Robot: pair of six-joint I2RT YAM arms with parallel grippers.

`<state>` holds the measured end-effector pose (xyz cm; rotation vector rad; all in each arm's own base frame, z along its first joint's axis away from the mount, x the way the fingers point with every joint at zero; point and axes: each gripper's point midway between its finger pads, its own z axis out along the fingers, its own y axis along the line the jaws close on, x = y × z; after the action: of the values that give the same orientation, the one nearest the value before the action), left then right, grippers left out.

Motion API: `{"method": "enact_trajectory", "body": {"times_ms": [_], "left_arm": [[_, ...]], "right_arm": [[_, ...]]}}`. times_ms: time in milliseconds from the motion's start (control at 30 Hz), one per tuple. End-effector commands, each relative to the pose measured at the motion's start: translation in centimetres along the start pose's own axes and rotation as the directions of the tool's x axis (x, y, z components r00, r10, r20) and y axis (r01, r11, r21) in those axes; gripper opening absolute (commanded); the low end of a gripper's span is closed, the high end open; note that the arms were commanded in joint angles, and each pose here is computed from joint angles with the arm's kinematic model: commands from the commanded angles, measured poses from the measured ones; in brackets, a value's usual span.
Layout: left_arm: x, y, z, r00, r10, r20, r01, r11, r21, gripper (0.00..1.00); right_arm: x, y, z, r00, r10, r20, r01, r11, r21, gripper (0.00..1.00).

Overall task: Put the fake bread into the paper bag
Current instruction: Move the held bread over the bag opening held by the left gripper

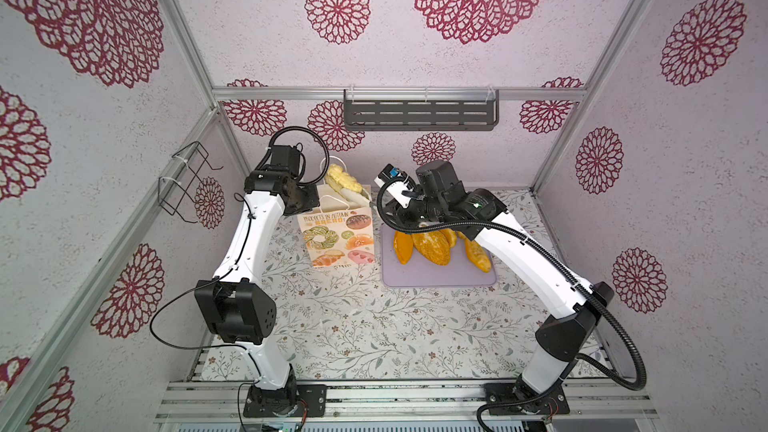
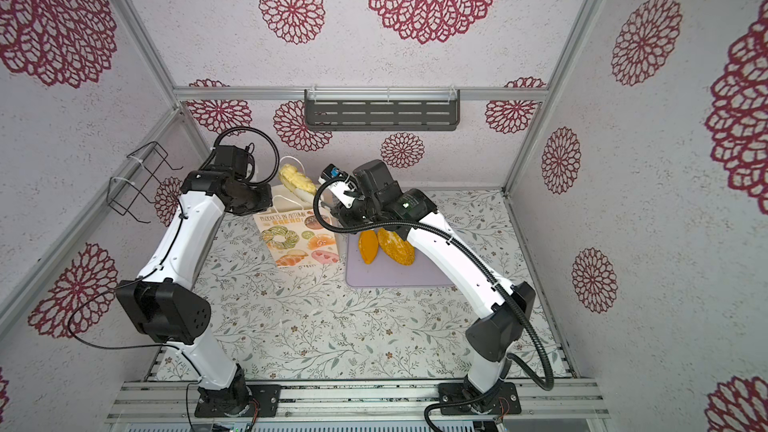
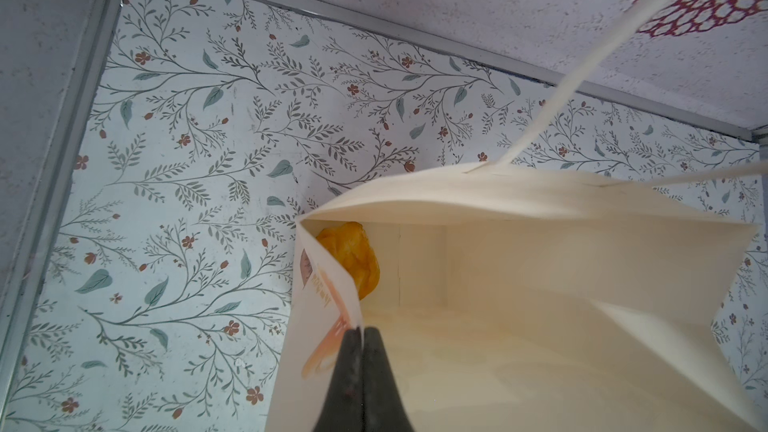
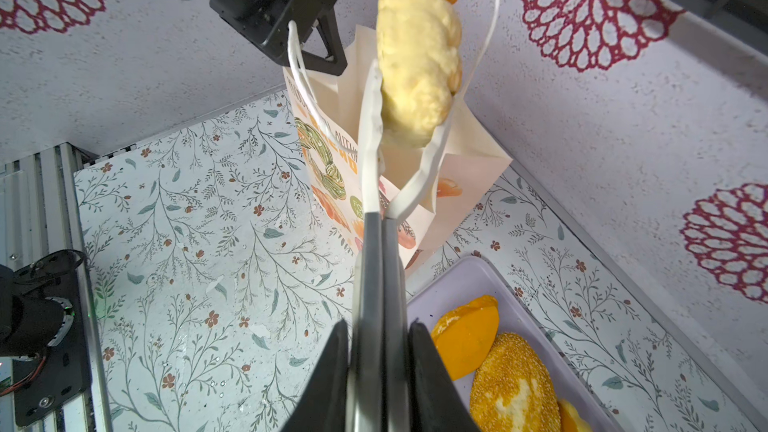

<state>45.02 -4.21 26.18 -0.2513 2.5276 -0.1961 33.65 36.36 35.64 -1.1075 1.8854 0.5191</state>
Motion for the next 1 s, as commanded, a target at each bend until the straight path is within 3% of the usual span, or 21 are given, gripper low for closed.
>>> {"method": "enact_trajectory", "body": {"times_ms": [0, 233, 433, 867, 967], "left_arm": [[-0.1, -0.6, -1.2, 0.999, 0.025, 0.023, -0.026, 1.0, 0.016, 0.0], [-0.1, -0.5, -1.2, 0.999, 0.025, 0.02, -0.026, 1.0, 0.016, 0.0], [-0.1, -0.4, -1.3, 0.999, 0.025, 0.024, -0.025, 1.0, 0.005, 0.0], [-0.1, -0.4, -1.2, 0.999, 0.024, 0.021, -0.024, 1.0, 0.006, 0.0], [-0.1, -0.5, -1.1, 1.0, 0.021, 0.018, -0.021, 1.0, 0.01, 0.0]], "right_arm": [[-2.9, -0.2, -1.0, 0.996, -0.057, 0.074, 0.056, 0.998, 0.019, 0.0], [-2.6, -0.7, 0.9, 0.998, -0.069, 0.002, 0.069, 0.997, 0.028, 0.0], [-2.6, 0.3, 1.9, 0.994, -0.107, 0.004, 0.107, 0.994, -0.005, 0.0], [-1.0, 0.5, 2.2, 0.992, -0.107, -0.061, 0.106, 0.994, -0.015, 0.0], [-1.0, 0.4, 2.0, 0.993, -0.101, -0.063, 0.101, 0.995, -0.001, 0.09]]}}
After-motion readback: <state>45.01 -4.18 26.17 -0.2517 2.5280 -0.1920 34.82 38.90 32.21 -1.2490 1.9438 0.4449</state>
